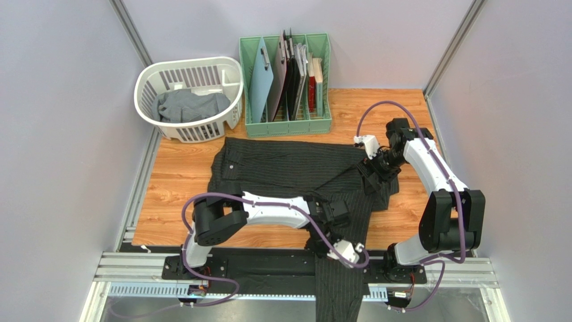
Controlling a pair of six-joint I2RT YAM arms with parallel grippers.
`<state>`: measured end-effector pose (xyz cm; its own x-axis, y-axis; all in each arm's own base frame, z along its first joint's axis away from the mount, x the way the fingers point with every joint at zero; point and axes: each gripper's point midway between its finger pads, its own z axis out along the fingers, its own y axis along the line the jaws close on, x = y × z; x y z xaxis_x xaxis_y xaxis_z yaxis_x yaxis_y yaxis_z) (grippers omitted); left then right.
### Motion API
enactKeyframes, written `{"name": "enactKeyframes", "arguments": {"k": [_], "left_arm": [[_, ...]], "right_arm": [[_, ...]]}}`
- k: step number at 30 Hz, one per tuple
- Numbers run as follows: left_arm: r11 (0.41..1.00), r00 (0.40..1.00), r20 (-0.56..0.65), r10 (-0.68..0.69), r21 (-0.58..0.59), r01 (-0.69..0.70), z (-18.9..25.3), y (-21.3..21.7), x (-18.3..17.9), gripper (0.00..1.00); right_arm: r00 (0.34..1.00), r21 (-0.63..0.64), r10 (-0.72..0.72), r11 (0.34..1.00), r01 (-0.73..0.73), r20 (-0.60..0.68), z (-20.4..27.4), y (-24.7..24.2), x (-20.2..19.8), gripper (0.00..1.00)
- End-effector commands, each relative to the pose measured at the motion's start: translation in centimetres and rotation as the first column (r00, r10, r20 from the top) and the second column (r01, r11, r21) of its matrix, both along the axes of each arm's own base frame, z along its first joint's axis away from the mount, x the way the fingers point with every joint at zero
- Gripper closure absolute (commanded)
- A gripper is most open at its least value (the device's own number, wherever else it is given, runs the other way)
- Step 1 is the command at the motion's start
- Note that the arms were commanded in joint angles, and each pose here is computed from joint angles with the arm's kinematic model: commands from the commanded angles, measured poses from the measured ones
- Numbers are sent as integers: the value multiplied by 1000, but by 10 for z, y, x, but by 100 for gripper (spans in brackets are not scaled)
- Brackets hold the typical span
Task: Fold and stack the long sleeve shirts
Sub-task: Fold the shirt
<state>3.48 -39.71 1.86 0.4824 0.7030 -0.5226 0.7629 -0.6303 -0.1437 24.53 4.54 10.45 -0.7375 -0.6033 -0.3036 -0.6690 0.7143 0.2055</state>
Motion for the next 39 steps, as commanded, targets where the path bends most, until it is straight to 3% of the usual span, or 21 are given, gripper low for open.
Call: {"name": "enactKeyframes", "arguments": {"k": [1, 2, 5, 12, 18, 22, 25, 28, 29, 34, 39], "left_arm": [[996, 993, 96, 72, 48, -77, 13, 33, 58, 100], [996, 992, 106, 69, 46, -74, 16, 39, 60, 98], [997, 992, 118, 52, -71, -44, 45, 36, 44, 1], [989, 993, 102, -52, -131, 65, 50, 6, -34, 1], [990, 983, 135, -123, -54, 131, 2, 5, -61, 1], [989, 975, 165, -147, 12, 147, -25, 11, -54, 4], [988, 976, 153, -153, 38, 149, -32, 16, -54, 27], [990, 980, 145, -139, 23, 137, -24, 15, -53, 71], [993, 982, 146, -119, 15, 118, -22, 15, -48, 99], [994, 999, 34, 4, -110, 0, 46, 0, -36, 100], [938, 960, -225, 168, -263, -226, 156, -5, 1, 100]], "right_arm": [[998, -6, 20, 1000, -20, 56, 12, -1, 10, 20], [998, -6, 21, 1000, -21, 56, 12, 0, 10, 20], [998, -11, 24, 1000, -23, 53, 11, -2, 10, 20], [999, -7, 18, 1000, -18, 36, 6, -3, 8, 20], [999, -6, 10, 1000, -9, 34, 6, -2, 9, 20], [999, -2, 6, 1000, -5, 36, 9, -2, 11, 19], [999, 4, 9, 1000, -9, 46, 12, -1, 10, 19], [998, 14, 12, 1000, -12, 57, 15, 1, 9, 19], [998, 17, 10, 1000, -12, 63, 17, 1, 9, 19], [994, 56, 12, 998, -18, 107, 30, 8, 12, 18], [971, 124, -2, 992, -28, 239, 66, 20, 27, 13]]}}
